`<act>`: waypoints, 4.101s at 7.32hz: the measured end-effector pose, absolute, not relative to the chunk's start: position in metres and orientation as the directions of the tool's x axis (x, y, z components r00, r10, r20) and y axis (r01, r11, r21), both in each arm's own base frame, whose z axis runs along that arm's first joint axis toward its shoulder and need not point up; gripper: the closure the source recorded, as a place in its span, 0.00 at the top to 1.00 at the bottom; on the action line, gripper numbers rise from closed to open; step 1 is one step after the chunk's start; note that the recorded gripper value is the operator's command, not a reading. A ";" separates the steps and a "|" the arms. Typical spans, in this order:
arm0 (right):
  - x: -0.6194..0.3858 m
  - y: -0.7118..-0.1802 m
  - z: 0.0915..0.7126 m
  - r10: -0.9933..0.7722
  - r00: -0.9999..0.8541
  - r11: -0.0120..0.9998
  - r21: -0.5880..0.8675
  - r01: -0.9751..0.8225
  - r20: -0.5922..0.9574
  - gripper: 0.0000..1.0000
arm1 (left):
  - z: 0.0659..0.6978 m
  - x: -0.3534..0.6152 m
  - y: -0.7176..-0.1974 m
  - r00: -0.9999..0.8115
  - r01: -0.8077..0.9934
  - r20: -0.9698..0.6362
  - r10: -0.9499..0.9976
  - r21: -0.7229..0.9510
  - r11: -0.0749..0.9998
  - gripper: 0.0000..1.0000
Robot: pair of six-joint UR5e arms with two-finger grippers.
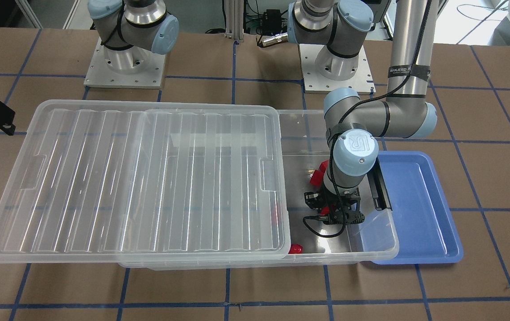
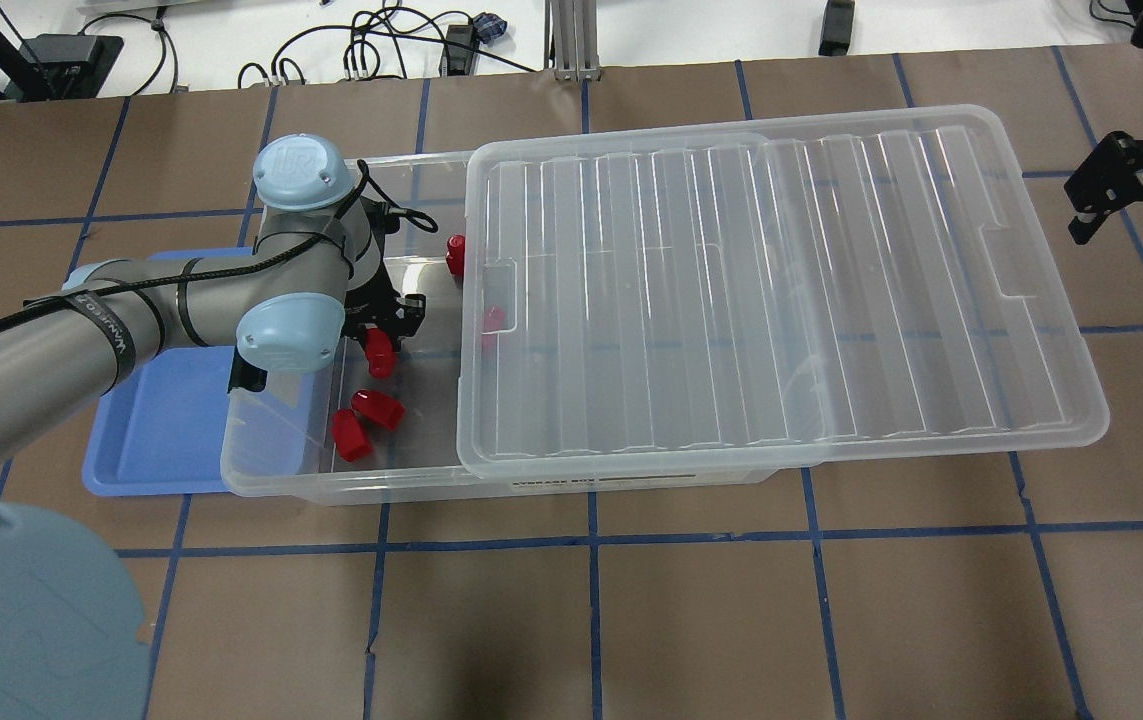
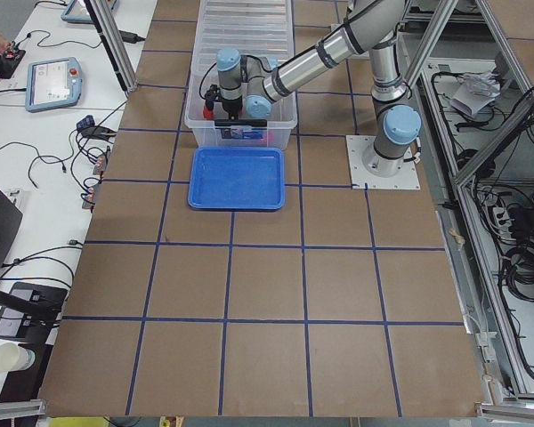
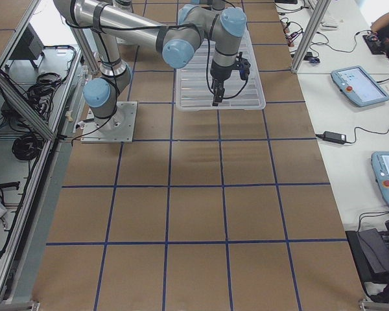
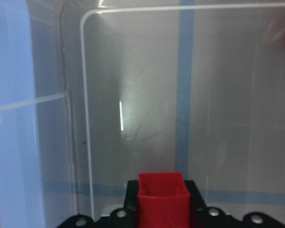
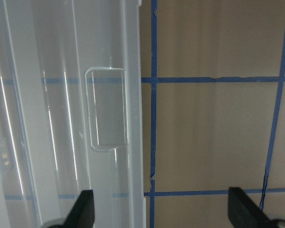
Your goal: Place red block in blue tray from box
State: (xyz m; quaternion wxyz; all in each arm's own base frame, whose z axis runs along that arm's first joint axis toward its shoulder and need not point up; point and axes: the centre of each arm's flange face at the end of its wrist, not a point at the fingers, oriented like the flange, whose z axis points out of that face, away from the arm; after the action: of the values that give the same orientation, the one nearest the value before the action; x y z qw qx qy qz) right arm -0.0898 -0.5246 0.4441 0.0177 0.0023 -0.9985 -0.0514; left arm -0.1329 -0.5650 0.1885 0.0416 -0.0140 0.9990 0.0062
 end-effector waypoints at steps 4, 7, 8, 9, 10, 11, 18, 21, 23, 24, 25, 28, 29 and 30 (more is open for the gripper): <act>-0.090 -0.525 0.442 -0.003 -0.999 0.995 0.104 0.000 0.032 1.00 | 0.247 -0.124 -0.584 -0.998 -0.053 -0.035 -0.053 0.001 0.999 0.09; -0.090 -0.525 0.441 0.001 -0.999 0.994 0.107 0.005 0.032 1.00 | 0.328 -0.123 -0.586 -0.998 -0.058 -0.009 -0.057 0.022 0.998 0.09; -0.091 -0.525 0.441 0.002 -0.999 0.994 0.109 0.006 0.034 1.00 | 0.354 -0.121 -0.584 -0.998 -0.059 0.002 -0.059 0.022 0.998 0.09; -0.091 -0.525 0.440 0.001 -0.999 0.994 0.111 0.005 0.036 1.00 | 0.377 -0.114 -0.582 -0.998 -0.068 0.016 -0.068 0.027 0.997 0.08; -0.092 -0.526 0.439 -0.004 -0.999 0.994 0.112 0.000 0.037 1.00 | 0.392 -0.087 -0.583 -0.997 -0.073 0.026 -0.074 0.032 0.997 0.04; -0.093 -0.527 0.438 -0.007 -0.999 0.994 0.112 -0.002 0.038 1.00 | 0.394 -0.040 -0.587 -0.998 -0.055 0.035 -0.056 0.042 0.998 0.04; -0.117 -0.564 0.394 -0.041 -0.995 0.996 0.083 -0.034 0.086 1.00 | 0.257 0.108 -0.599 -0.990 0.134 0.049 0.133 0.020 0.991 0.00; -0.125 -0.571 0.376 -0.051 -0.992 0.994 0.106 -0.039 0.112 1.00 | 0.226 0.111 -0.595 -0.986 0.159 0.054 0.158 0.027 0.987 0.00; -0.126 -0.573 0.368 -0.054 -0.993 0.992 0.119 -0.041 0.108 1.00 | 0.217 0.121 -0.594 -0.987 0.150 0.062 0.147 0.038 0.988 0.00; -0.126 -0.571 0.365 -0.054 -0.993 0.991 0.127 -0.041 0.105 1.00 | 0.214 0.123 -0.594 -0.987 0.147 0.065 0.144 0.042 0.988 0.14; -0.125 -0.569 0.360 -0.055 -0.993 0.990 0.136 -0.041 0.100 1.00 | 0.212 0.124 -0.593 -0.988 0.145 0.067 0.142 0.044 0.988 0.55; -0.123 -0.565 0.351 -0.056 -0.994 0.987 0.153 -0.041 0.090 1.00 | 0.232 0.123 -0.594 -0.990 0.136 0.048 0.134 0.034 0.990 1.00; -0.123 -0.565 0.351 -0.056 -0.994 0.987 0.155 -0.042 0.089 1.00 | 0.251 0.118 -0.594 -0.992 0.125 0.041 0.123 0.032 0.992 1.00; -0.123 -0.565 0.350 -0.054 -0.995 0.987 0.155 -0.040 0.089 1.00 | 0.279 0.110 -0.593 -0.995 0.093 0.042 0.092 0.040 0.995 1.00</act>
State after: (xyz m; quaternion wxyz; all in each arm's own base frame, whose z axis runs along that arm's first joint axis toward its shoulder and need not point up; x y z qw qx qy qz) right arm -0.1226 -0.5652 0.3503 0.0464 0.0236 -0.9957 -0.0768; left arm 0.1101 -0.5926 0.2793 -0.0199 0.0463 0.9985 0.0208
